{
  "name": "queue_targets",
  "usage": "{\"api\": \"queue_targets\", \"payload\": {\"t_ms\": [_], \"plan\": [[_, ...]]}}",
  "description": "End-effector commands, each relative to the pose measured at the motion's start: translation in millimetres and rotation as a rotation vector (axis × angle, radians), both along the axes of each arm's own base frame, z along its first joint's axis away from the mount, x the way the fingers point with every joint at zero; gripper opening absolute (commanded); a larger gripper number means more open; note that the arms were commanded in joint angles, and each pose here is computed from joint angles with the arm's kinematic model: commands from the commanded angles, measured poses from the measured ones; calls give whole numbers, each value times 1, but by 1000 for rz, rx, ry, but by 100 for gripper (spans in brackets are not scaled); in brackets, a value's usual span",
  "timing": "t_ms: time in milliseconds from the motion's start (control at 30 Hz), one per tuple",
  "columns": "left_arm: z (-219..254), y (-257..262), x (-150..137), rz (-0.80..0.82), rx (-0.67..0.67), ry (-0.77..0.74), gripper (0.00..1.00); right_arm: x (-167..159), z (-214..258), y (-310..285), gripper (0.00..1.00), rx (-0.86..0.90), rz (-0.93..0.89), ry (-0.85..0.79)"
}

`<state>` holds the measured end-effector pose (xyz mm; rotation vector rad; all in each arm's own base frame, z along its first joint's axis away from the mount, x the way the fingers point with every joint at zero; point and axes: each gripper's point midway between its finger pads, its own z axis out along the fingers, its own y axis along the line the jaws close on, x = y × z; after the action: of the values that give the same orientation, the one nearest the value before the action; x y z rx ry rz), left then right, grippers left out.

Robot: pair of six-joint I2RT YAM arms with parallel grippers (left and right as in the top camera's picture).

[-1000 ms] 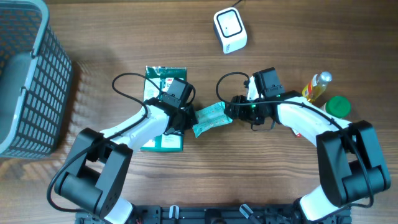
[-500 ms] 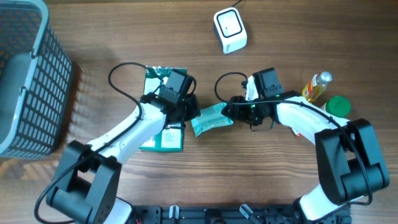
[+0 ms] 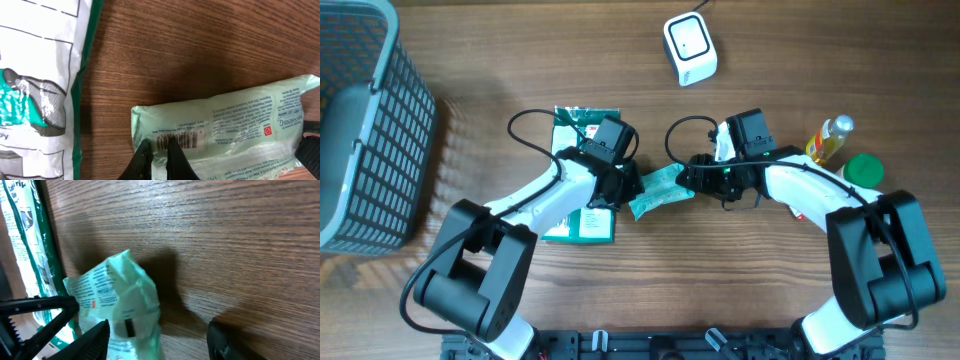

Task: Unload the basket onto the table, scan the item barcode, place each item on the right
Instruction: 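Pull the wipes pack out of the glove package with the right gripper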

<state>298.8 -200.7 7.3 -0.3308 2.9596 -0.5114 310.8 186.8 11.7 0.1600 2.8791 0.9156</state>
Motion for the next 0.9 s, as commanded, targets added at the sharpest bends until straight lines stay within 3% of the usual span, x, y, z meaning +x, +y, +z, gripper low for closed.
{"api": "queue_targets", "payload": {"t_ms": [0,233,600,733,867], "plan": [[-15,-2,-7,-30,18,42,4,-8,-6,11,62,82,39,34],[-16,-1,-6,-28,25,35,5,-15,-10,30,54,236,68,41],[-15,1,-6,-34,31,30,4,-16,-12,31,19,260,58,29],[-4,9,6,-37,37,-24,4,-15,-14,29,18,243,64,14],[42,30,37,46,-12,-148,5,-14,-16,28,19,229,58,14]]}}
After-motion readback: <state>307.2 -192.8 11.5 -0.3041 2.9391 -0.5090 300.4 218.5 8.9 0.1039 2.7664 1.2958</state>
